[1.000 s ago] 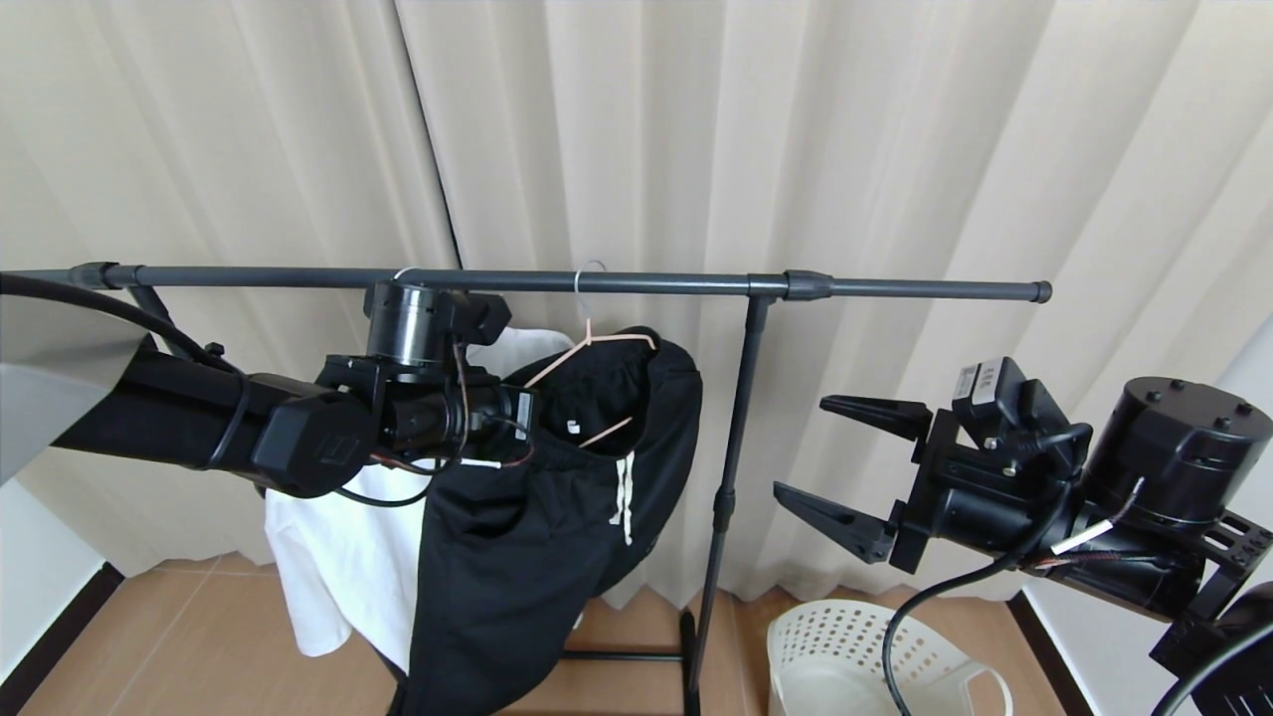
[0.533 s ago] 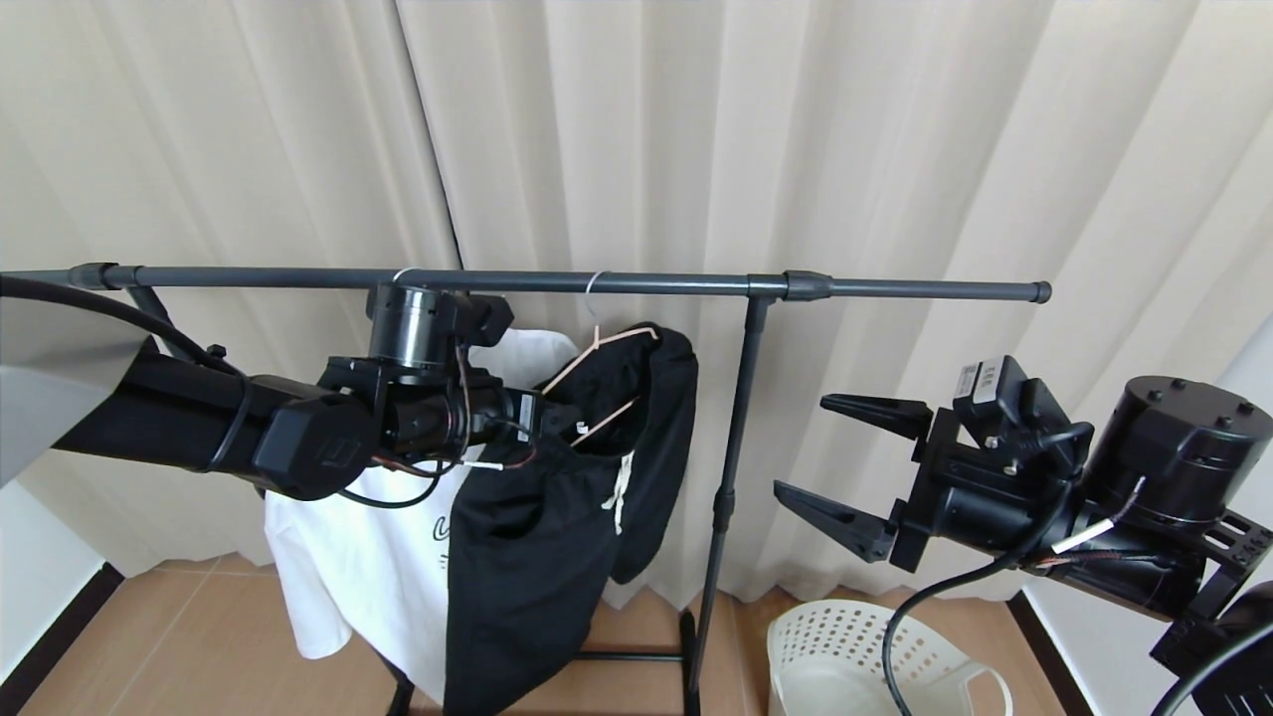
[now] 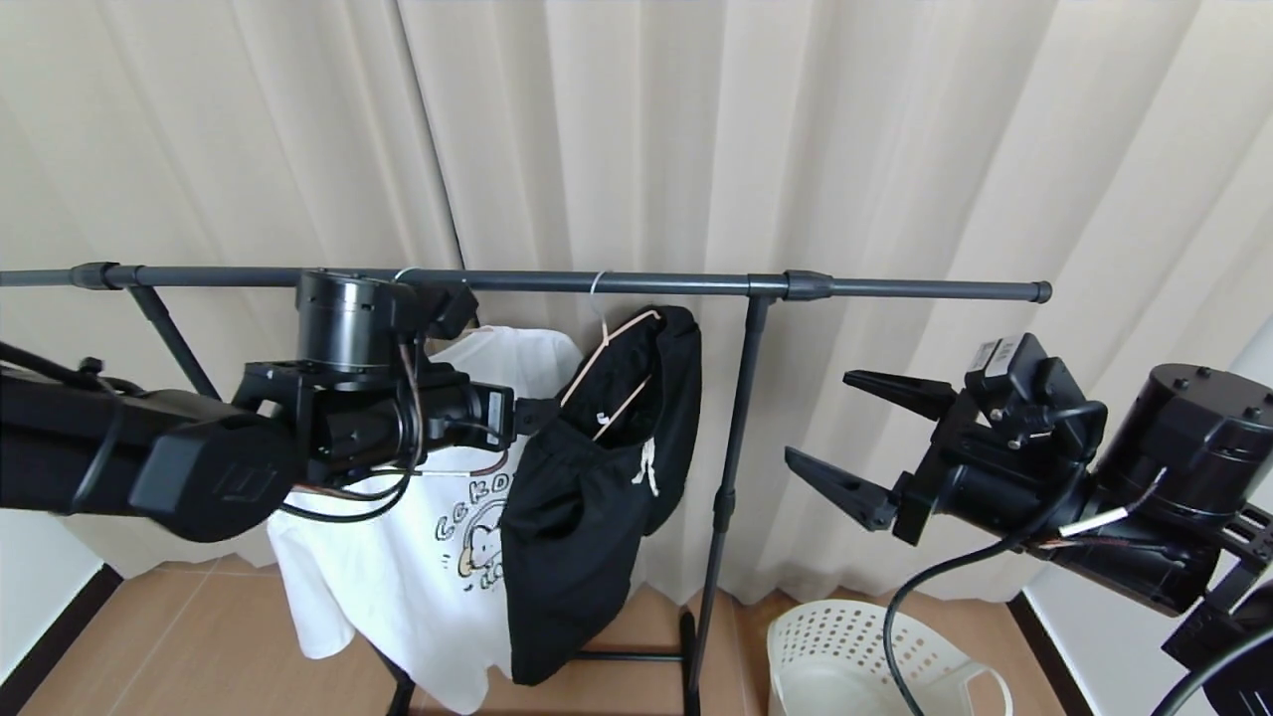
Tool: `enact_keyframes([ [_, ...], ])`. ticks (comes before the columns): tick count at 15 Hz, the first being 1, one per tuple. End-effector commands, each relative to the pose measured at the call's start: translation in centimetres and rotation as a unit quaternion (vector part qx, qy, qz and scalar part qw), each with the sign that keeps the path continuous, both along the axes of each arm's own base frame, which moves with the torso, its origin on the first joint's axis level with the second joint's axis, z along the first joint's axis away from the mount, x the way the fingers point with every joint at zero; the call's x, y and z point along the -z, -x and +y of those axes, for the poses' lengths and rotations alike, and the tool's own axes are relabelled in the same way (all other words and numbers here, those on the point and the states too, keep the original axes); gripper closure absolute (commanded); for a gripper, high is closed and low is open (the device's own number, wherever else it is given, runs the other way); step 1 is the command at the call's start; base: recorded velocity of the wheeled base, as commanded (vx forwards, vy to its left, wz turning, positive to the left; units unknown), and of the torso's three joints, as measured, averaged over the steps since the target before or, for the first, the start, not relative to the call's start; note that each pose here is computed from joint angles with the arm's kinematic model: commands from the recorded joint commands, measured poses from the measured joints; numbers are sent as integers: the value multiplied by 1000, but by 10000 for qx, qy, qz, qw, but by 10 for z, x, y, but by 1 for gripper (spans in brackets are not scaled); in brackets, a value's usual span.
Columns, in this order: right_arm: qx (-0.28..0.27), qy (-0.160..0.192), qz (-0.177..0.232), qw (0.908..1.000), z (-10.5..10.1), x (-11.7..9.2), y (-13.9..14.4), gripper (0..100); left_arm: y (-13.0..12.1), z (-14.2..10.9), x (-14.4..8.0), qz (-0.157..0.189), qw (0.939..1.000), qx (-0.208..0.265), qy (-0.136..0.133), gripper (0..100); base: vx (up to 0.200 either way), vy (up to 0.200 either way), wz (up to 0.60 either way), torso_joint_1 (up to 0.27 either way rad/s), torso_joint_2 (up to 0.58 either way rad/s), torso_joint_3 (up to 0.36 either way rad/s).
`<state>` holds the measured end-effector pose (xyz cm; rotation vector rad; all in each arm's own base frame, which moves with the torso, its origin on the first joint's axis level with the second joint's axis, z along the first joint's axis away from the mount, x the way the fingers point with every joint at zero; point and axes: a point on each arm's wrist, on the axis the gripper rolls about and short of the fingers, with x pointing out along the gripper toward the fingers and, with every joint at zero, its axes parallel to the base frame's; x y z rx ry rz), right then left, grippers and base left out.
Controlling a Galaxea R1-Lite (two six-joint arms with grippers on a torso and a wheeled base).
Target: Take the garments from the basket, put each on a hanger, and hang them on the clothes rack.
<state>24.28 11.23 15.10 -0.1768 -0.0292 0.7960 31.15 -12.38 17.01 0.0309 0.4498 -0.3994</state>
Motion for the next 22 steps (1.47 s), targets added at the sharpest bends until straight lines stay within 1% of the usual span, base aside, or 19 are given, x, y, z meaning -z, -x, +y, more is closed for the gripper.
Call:
enact_keyframes([
  [1, 175, -32, -81, 9998, 2, -5, -4, 0, 36, 15, -22, -280, 9996, -12, 94, 0, 0, 0, 0, 0, 0, 0],
  [2, 398, -68, -73, 9992, 3, -7, -7, 0, 50, 22, -25, -311, 9995, -17, 98, 0, 0, 0, 0, 0, 0, 0],
  [3, 796, -229, 90, 9965, 3, -17, -9, 0, 73, 30, -27, -358, 9993, 3, 108, 0, 0, 0, 0, 0, 0, 0],
  [4, 959, -386, 139, 9945, 0, -36, 1, 0, 91, 36, -26, -371, 9993, 18, 95, 0, 0, 0, 0, 0, 0, 0],
  [5, 905, -435, 294, 9945, -1, -53, 14, 0, 107, 42, -21, -346, 9994, 36, 78, 0, 0, 0, 0, 0, 0, 0],
  [6, 910, -430, 378, 9942, -2, -56, 16, 0, 112, 44, -21, -355, 9993, 46, 78, 0, 0, 0, 0, 0, 0, 0],
  [7, 935, -457, 807, 9913, -9, -73, 31, 0, 133, 52, -14, -343, 9994, 80, 28, 0, 0, 0, 0, 0, 0, 0],
  [8, 1037, -406, 1131, 9873, -13, -78, 40, 0, 152, 60, -5, -372, 9992, 119, -130, 0, 0, 0, 0, 0, 0, 0],
  [9, 1251, -398, 1122, 9850, -15, -78, 42, 0, 168, 67, -2, -456, 9988, 130, -151, 0, 0, 0, 0, 0, 0, 0],
  [10, 1601, -304, 1186, 9795, -18, -71, 47, 0, 183, 73, 4, -495, 9986, 132, -144, 0, 0, 0, 0, 0, 0, 0],
  [11, 1882, -211, 1171, 9749, -19, -60, 64, 0, 199, 78, 12, -523, 9983, 177, -167, 0, 0, 0, 0, 0, 0, 0],
  [12, 2010, -224, 1067, 9735, -23, -54, 84, 0, 212, 83, 21, -578, 9978, 226, -251, 0, 0, 0, 0, 0, 0, 0],
  [13, 2078, -201, 1059, 9722, -27, -48, 94, 0, 220, 86, 26, -612, 9974, 253, -288, 0, 0, 0, 0, 0, 0, 0],
  [16, 2054, 160, 1178, 9714, -50, -3, 151, 0, 255, 100, 60, -606, 9972, 271, -350, 0, 0, 0, 0, 0, 0, 0],
  [17, 2123, 236, 1190, 9696, -60, 11, 165, 0, 262, 103, 65, -677, 9968, 259, -324, 0, 0, 0, 0, 0, 0, 0],
  [18, 2157, 294, 1189, 9687, -69, 25, 177, 0, 267, 105, 63, -864, 9957, 226, -260, 0, 0, 0, 0, 0, 0, 0],
  [19, 2148, 338, 1196, 9687, -72, 30, 181, 0, 270, 106, 64, -873, 9957, 212, -245, 0, 0, 0, 0, 0, 0, 0],
  [20, 2127, 325, 1057, 9708, -79, 36, 190, 0, 280, 111, 70, -800, 9963, 177, -254, 0, 0, 0, 0, 0, 0, 0],
  [22, 2220, 461, 1046, 9683, -97, 47, 212, 0, 305, 120, 89, -659, 9972, 135, -318, 0, 0, 0, 0, 0, 0, 0],
])
